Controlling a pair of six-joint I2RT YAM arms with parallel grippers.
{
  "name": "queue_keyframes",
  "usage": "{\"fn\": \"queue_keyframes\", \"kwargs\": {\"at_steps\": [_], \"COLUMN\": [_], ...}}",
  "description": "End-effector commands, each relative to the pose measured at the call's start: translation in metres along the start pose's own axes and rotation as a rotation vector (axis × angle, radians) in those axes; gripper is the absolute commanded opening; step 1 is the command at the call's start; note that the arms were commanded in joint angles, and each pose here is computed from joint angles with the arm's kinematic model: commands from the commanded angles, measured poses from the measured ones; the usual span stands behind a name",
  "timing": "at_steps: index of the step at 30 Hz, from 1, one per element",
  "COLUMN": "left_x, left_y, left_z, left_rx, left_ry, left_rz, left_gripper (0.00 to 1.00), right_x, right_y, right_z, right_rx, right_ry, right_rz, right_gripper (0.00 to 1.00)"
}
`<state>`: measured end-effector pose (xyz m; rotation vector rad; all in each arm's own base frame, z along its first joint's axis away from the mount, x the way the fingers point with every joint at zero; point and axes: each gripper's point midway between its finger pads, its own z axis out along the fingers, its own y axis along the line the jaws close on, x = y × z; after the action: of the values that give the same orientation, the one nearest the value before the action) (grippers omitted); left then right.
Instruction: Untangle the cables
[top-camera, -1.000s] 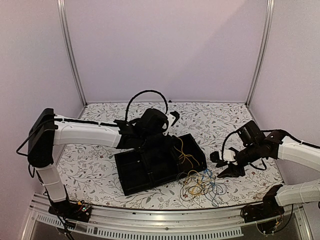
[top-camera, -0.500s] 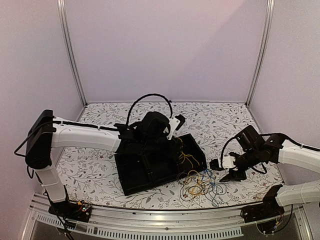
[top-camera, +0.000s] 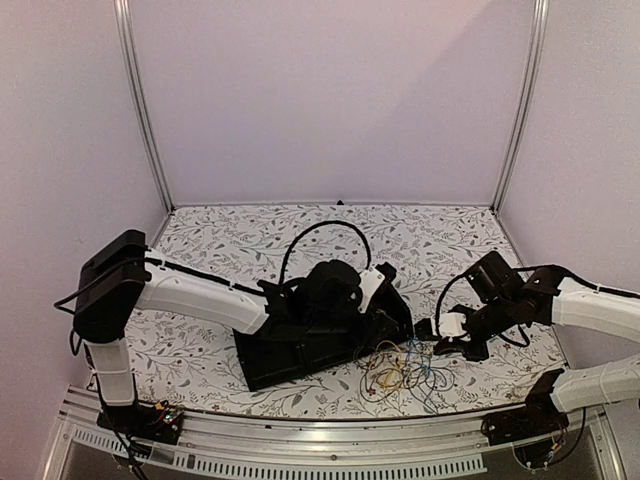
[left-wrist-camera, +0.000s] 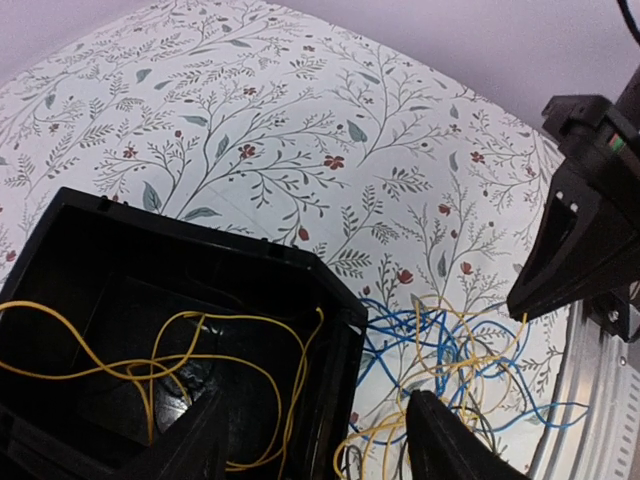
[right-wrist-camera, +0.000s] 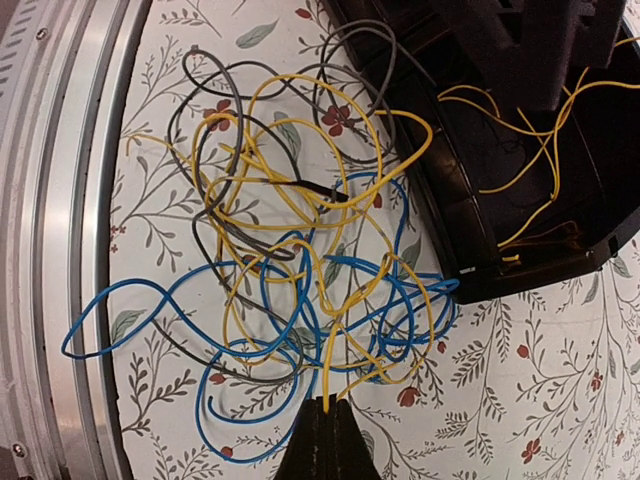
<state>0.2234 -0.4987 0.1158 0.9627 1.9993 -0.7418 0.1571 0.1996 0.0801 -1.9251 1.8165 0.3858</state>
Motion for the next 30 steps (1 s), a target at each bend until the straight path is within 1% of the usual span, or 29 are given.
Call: {"fn": "queue_keyframes", "kwargs": {"at_steps": [1, 3, 5, 7, 8, 10, 12, 14, 16, 17, 23, 30], "left_x": [-0.004, -0.012, -0.024, -0.033, -0.035, -0.030, -0.021, -0.012, -0.002, 0.004, 0.030, 0.044], "left_y": [-0.041, -0.060, -0.079, -0.100, -0.110, -0.124, -0.131, -0.136, -0.138, -0.140, -0.141, -0.139], "left_z": [0.005, 0.008, 0.019, 0.033, 0.042, 0.065, 0.084, 0.095, 0.105, 0.109, 0.126, 0.133], "left_rx": [0.138, 0.207, 0.275, 0.351, 0.374, 0.399, 0.426, 0.450, 0.464, 0.469, 0.482, 0.482], "left_ry": [-0.135, -0.207, -0.248, -0.281, -0.291, -0.279, -0.266, -0.262, -0.248, -0.238, -0.189, -0.161], "left_rz": [0.024, 0.043, 0.022, 0.013, 0.017, 0.022, 0.005, -0.020, -0.033, -0.036, -0.055, -0.064], "left_gripper": [0.63, 0.64, 0.64, 0.60, 0.57, 0.46, 0.35, 0.24, 0.17, 0.16, 0.15, 0.13], "right_x": [-0.032, -0.049, -0.064, -0.077, -0.083, -0.092, -0.103, -0.115, -0.130, -0.138, -0.192, -0.240], "right_y": [-0.011, -0.017, -0.024, -0.035, -0.042, -0.058, -0.073, -0.084, -0.089, -0.090, -0.096, -0.084], "right_z": [-0.045, -0.075, -0.102, -0.132, -0.149, -0.176, -0.208, -0.243, -0.275, -0.289, -0.374, -0.484], "right_rx": [0.068, 0.084, 0.103, 0.156, 0.178, 0.213, 0.308, 0.406, 0.478, 0.502, 0.645, 0.900], "right_ry": [-0.078, -0.152, -0.201, -0.220, -0.233, -0.261, -0.306, -0.347, -0.383, -0.401, -0.561, -0.762], "right_rz": [-0.019, -0.003, 0.000, -0.014, -0.014, -0.017, -0.040, -0.072, -0.098, -0.109, -0.170, -0.252], "right_gripper": [0.00, 0.00, 0.00, 0.00, 0.00, 0.00, 0.00, 0.00, 0.00, 0.00, 0.00, 0.00]}}
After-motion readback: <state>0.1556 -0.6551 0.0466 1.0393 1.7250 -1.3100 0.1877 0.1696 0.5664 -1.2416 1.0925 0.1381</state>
